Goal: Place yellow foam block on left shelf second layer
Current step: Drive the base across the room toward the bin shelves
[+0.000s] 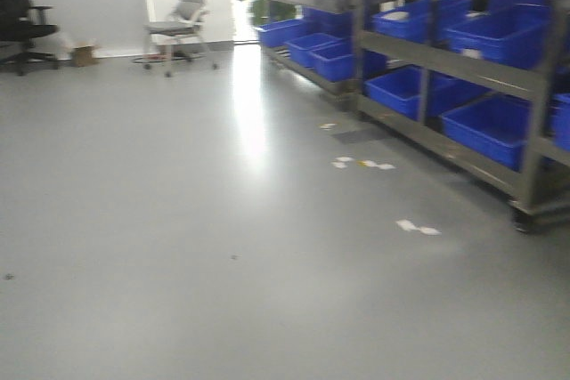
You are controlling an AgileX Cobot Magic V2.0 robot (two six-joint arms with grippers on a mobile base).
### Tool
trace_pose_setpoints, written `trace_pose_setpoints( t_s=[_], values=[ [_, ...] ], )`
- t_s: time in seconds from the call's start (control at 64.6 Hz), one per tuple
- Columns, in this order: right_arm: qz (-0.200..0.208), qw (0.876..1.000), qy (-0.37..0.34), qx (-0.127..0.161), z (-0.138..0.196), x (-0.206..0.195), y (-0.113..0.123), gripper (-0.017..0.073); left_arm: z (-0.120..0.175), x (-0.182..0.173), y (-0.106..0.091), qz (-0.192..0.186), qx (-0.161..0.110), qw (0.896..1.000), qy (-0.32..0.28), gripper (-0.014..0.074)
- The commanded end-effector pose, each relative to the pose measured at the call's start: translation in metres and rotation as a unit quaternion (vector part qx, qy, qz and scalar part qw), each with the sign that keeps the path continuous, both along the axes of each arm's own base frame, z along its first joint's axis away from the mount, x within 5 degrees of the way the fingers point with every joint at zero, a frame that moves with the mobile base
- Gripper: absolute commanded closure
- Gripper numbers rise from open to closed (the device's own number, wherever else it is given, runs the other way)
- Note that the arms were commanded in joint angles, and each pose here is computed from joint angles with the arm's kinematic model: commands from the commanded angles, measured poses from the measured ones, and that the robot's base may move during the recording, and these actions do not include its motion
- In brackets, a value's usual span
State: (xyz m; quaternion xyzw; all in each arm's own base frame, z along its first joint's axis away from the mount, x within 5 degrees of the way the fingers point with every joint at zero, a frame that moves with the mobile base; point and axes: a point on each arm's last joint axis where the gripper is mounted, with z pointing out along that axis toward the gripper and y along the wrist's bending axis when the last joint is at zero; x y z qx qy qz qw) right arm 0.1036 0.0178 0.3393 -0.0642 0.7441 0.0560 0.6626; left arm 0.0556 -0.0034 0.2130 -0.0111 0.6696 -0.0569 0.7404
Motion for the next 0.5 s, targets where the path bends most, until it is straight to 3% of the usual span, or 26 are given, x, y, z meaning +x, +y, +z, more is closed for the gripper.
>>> trace_pose_setpoints(
  t_s=[0.0,0.48],
  values=[
    [-0.003,0.998,-0.059,0.005,0.0184,-0.0008,-0.0008,0.0166,0.0002,-0.0014,-0.001,-0.008,-0.006,0.999,-0.04,0.0457],
    [-0.003,0.998,-0.059,0.005,0.0184,-0.0008,-0.0008,0.0166,0.0002,-0.0014,-0.001,-0.008,-0.006,0.999,-0.04,0.0457]
  ],
)
